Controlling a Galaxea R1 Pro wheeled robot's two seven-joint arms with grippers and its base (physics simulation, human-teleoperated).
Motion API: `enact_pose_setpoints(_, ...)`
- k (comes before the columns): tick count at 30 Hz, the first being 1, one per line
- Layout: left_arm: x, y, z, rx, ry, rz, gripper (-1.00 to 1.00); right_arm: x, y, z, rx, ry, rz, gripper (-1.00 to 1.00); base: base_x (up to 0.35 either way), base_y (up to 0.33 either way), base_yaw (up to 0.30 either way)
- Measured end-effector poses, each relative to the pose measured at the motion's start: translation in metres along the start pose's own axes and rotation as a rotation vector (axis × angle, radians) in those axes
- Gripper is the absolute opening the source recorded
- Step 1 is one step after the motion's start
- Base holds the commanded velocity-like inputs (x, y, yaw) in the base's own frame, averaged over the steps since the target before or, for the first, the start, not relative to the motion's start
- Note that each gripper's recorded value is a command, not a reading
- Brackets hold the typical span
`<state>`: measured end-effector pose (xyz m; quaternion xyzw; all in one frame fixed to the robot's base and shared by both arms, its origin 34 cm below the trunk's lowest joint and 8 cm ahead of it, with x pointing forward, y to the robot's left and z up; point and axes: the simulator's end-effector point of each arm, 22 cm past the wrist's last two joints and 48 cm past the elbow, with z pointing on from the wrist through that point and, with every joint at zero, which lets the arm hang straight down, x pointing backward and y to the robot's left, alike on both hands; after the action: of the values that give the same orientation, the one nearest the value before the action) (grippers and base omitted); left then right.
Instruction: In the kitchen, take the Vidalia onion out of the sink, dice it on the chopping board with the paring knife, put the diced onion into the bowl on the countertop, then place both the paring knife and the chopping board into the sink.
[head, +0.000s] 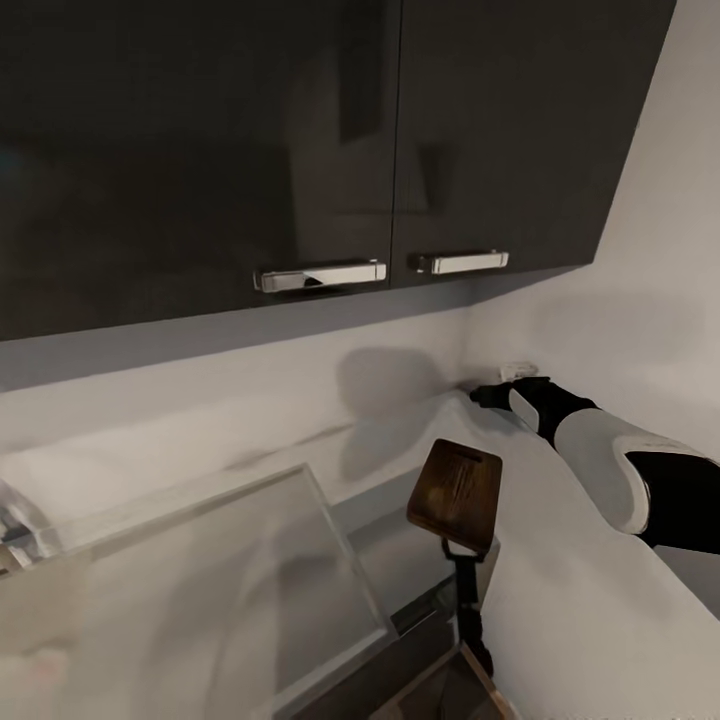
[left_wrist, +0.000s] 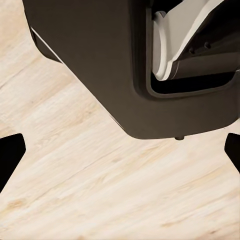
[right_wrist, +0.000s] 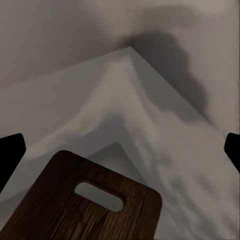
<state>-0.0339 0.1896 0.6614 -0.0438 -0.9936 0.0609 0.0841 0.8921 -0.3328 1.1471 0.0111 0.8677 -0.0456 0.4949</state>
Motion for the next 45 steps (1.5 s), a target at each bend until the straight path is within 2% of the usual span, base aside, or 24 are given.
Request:
enact_pose_setpoints(22, 0.013, -0.001, -0.003, 0.003, 0.034, -0.003, 1.0, 0.022, -0.002, 0.019, 0.004, 0.036, -0.001, 1.0, 0.0, 0.0, 0.0)
enact_pose_setpoints(39, 0.023, -0.003, -0.006, 0.006, 0.063, -0.006, 1.0, 0.04, -0.025, 0.032, 0.034, 0.063, 0.006, 1.0, 0.0, 0.0, 0.0)
enact_pose_setpoints(45, 0.026, -0.003, -0.007, 0.006, 0.073, -0.007, 1.0, 0.042, -0.026, 0.037, 0.036, 0.052, 0.003, 1.0, 0.0, 0.0, 0.0)
